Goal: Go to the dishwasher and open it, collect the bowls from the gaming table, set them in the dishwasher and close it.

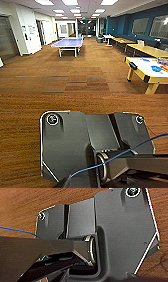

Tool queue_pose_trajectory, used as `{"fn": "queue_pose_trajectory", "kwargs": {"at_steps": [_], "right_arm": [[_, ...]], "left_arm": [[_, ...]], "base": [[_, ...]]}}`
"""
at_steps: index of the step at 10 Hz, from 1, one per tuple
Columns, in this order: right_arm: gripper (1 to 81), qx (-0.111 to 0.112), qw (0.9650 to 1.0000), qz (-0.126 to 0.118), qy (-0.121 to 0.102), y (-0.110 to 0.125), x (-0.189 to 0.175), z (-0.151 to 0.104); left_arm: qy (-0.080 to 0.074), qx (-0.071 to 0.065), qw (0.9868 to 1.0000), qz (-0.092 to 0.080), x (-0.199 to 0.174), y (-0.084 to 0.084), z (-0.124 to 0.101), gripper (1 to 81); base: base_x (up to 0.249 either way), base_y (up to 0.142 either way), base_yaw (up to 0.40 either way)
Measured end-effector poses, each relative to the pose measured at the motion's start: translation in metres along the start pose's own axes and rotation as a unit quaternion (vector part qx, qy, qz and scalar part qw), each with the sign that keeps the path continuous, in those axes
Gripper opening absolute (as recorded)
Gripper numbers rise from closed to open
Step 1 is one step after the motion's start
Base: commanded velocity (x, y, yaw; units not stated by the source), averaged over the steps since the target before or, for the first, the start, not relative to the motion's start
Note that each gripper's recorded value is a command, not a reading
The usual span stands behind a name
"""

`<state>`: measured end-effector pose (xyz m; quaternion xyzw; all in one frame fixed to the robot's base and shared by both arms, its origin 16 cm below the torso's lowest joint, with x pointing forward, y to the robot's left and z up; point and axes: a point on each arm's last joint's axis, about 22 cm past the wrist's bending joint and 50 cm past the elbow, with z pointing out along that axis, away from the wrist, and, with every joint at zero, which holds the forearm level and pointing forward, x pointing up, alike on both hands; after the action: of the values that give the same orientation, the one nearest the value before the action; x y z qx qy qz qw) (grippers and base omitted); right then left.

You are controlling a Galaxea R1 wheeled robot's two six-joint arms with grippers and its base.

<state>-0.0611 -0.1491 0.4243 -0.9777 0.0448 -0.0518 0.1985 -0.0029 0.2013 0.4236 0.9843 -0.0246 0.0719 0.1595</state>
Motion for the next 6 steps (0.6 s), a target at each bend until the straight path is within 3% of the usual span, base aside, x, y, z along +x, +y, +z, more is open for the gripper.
{"fn": "queue_pose_trajectory", "kwargs": {"at_steps": [6], "right_arm": [[81.1, 0.000, 1.0000, -0.001, 0.002, -0.0002, 0.0044, 0.0003]], "left_arm": [[0.001, -0.001, 1.0000, 0.000, 0.0022, 0.0008, 0.0004, 81.1]], "base": [[0.167, 0.000, 0.000]]}}
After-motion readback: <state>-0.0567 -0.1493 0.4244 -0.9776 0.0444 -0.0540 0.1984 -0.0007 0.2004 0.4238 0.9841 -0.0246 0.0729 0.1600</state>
